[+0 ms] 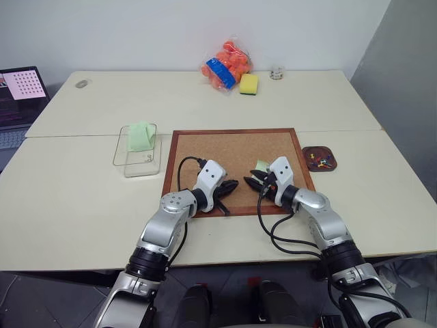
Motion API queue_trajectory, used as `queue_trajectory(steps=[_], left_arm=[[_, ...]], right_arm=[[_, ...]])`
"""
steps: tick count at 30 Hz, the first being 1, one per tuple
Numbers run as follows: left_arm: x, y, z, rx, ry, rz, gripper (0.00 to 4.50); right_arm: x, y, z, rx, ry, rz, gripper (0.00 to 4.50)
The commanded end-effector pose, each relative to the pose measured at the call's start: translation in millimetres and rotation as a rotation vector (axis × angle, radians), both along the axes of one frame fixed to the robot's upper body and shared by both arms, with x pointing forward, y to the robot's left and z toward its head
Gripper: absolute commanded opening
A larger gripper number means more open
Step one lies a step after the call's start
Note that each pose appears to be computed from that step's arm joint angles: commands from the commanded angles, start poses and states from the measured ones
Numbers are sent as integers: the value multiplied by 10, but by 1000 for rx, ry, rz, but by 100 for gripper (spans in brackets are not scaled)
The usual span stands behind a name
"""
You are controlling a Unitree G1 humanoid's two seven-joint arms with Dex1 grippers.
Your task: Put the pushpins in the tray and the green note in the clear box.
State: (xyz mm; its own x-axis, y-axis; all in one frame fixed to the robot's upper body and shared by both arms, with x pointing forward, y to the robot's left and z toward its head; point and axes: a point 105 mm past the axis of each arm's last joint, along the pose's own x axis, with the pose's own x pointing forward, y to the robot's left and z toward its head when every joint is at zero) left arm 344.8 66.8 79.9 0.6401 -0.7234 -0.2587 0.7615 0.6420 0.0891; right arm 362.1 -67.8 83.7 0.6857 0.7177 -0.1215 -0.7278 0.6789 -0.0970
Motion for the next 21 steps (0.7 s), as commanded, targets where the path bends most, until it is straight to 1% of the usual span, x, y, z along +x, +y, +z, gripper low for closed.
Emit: queue_trajectory(steps=[1,3,8,10,12,15,21], left_arm=[[-19,-44,-55,9,24,-17,0],[-17,-42,-54,9,24,-18,0],[-7,-35,-53,10,25,-15,0],[-7,-33,-53,10,25,-13,0],[-10,-33,-55,8,25,-12,0],[-17,-37,-61,5,26,-9,0],[-29,-51,-73,0,28,-12,0]], right_arm=[[39,-94,-18,-26,0,-42,39],[47,-98,-27,-36,1,-45,5],[70,-128,24,-36,-23,-58,5],[83,-148,161,3,-73,-68,5],[98,-185,354,61,-137,-89,5],[71,-215,593,125,-203,-90,5],[-27,-214,814,128,-252,-58,5]])
